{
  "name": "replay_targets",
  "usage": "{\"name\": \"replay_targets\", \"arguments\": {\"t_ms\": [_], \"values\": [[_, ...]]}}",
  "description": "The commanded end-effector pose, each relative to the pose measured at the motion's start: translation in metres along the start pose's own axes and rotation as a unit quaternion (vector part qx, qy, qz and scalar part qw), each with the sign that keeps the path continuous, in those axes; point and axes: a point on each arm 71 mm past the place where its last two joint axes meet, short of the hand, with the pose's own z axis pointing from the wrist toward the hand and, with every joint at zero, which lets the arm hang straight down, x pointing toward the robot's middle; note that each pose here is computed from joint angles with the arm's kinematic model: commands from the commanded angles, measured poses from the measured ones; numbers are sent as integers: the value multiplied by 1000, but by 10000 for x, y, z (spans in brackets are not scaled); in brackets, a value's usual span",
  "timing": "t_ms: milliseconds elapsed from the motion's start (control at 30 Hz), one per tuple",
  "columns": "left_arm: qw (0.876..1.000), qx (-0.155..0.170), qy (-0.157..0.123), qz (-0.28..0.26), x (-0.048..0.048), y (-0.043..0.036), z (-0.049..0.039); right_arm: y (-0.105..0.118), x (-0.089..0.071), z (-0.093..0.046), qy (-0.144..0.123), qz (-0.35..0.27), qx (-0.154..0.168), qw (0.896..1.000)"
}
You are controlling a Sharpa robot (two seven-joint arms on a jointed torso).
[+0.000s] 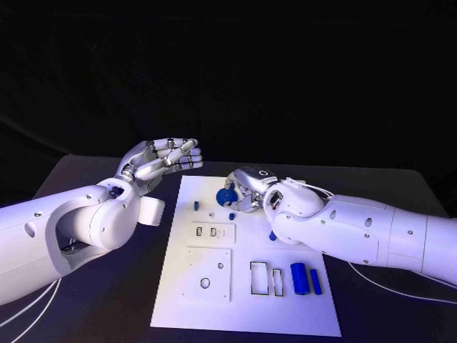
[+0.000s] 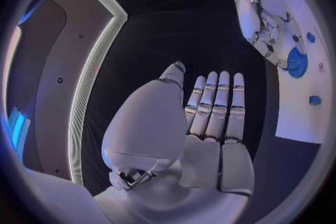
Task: Assemble the parts on the task board
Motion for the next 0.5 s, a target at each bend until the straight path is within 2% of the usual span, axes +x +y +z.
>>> {"name": "replay_targets", "arguments": {"t_ms": [33, 167, 333, 500], "values": [[1000, 4, 9, -2, 21, -14, 2, -23, 33, -12, 21, 7, 4, 1000], [1000, 4, 7, -2, 11, -15, 1, -63, -15, -49, -3, 18, 4, 1000], [1000, 5, 4, 0, -16, -15, 0, -147, -167, -175, -53, 42, -2, 998], [1000, 4, 0, 2, -46, -9, 8, -268, -358, -337, -76, 61, 3, 995]]}}
